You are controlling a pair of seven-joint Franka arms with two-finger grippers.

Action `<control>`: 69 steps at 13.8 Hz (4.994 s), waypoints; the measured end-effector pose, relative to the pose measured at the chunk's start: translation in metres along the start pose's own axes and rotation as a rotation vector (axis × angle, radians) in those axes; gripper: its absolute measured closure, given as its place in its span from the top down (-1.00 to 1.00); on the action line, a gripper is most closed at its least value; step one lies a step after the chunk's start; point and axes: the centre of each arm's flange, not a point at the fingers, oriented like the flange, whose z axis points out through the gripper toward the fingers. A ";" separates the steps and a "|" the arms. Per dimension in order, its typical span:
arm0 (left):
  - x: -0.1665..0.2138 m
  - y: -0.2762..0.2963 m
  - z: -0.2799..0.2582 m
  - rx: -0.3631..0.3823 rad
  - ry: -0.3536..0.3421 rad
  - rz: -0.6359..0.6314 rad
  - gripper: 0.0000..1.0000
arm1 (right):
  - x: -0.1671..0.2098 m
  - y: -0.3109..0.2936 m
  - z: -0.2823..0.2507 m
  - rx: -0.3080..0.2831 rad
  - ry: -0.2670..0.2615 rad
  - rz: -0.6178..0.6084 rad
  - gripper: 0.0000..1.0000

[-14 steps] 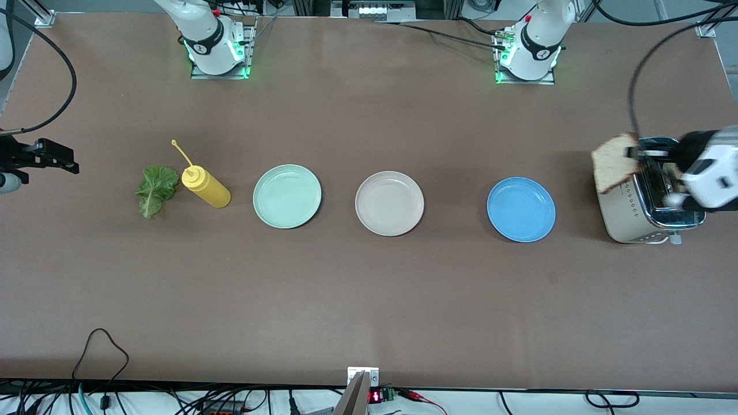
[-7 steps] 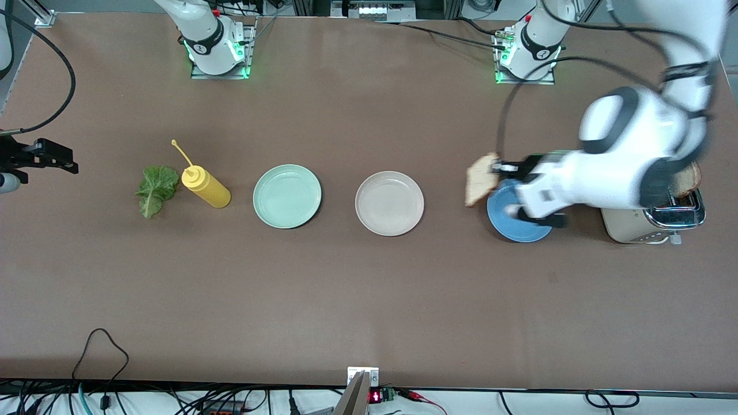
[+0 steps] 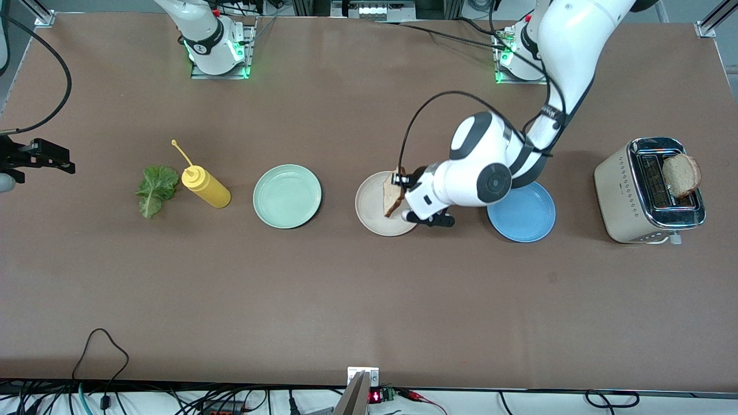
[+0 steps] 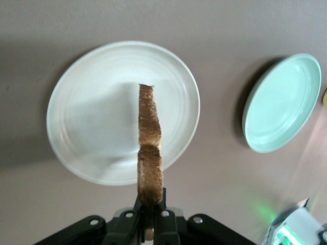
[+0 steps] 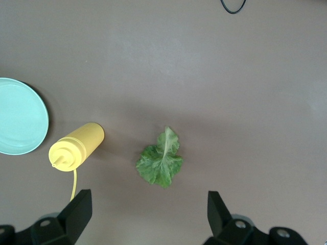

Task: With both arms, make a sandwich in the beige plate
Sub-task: 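Lower the bread onto the beige plate and open the left gripper, then withdraw the left gripper back toward the toaster, then reach the right gripper to the yellow bottle and grasp it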

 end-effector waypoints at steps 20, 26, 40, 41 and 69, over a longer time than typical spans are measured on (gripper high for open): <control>0.023 -0.031 0.051 -0.092 -0.055 0.033 -0.62 | -0.001 0.004 0.001 0.001 -0.002 0.007 1.00; 0.048 -0.034 -0.007 -0.134 0.053 0.037 0.65 | -0.001 0.011 0.007 0.009 -0.009 0.019 1.00; 0.038 -0.221 -0.263 0.280 0.281 -0.022 1.00 | -0.001 0.011 0.007 0.035 0.001 0.026 1.00; 0.031 -0.223 -0.285 0.331 0.309 -0.019 1.00 | -0.001 0.011 0.007 0.036 0.001 0.026 1.00; -0.105 -0.222 -0.405 0.438 0.365 -0.110 1.00 | -0.090 0.062 0.253 0.334 0.178 -0.660 1.00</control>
